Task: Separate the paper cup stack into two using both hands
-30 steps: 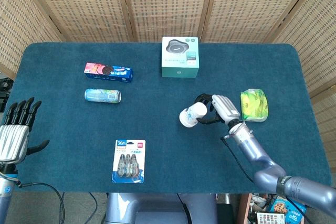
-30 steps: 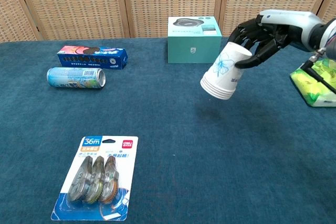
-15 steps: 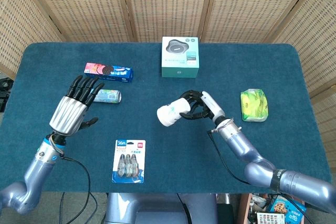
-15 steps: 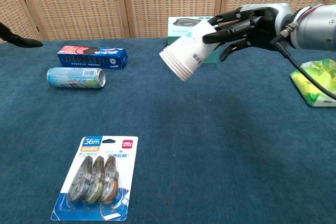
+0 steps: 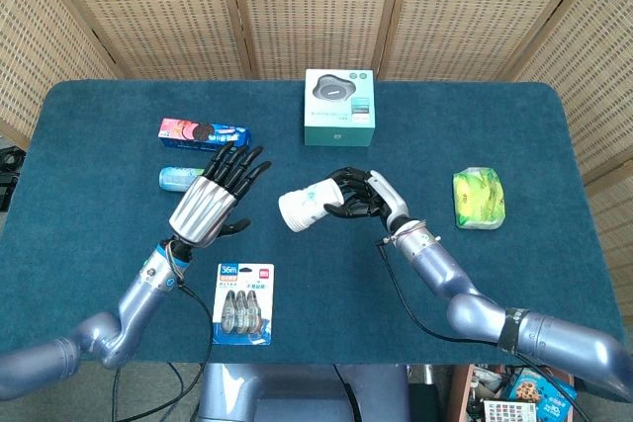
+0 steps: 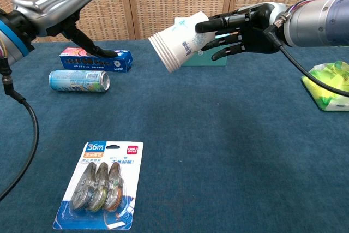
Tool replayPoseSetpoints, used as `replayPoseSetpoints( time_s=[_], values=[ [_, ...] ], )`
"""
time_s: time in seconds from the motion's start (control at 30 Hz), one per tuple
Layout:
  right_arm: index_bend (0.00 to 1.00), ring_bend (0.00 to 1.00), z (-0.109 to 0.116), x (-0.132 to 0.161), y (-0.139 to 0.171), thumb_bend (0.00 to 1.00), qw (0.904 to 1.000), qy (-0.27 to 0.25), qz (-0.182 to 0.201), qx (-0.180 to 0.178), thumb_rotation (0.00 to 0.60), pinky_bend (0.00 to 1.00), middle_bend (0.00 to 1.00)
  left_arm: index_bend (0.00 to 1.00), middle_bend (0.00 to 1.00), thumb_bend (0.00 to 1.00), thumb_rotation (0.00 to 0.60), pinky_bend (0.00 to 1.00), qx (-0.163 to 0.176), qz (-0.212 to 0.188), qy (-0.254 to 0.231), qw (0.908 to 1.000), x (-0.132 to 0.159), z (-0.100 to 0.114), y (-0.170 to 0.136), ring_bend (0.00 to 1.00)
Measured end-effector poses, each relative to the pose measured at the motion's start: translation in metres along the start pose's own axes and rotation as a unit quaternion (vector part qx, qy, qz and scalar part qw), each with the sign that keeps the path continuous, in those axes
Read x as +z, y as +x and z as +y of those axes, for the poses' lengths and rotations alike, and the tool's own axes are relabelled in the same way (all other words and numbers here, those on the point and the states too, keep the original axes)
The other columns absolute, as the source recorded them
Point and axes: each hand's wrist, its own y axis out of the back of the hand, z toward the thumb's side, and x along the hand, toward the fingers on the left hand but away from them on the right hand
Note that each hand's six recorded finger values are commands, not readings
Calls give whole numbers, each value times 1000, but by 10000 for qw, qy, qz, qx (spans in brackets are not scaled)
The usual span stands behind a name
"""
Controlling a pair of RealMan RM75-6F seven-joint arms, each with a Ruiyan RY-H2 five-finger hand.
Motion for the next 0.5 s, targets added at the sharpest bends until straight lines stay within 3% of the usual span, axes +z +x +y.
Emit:
replayPoseSetpoints(
  time_s=[0.1,0.3,0.5],
  values=[
    [499,429,0,0,1,486,10000,-36,-21,5,600,556,536,235,0,103,600,0,49,-85,-63,9999,9,-6,9,0],
    [499,429,1,-4,2,486,9999,-110,-88,-10,600,556,537,261,0,103,600,0,257,-198,-159,9993,25,-12,24,0],
    [499,429,1,-9,3,486,9998,-111,-142,15,600,556,538,289,0,195,600,0,435,-307,-258,9982,42,-16,36,0]
  ],
)
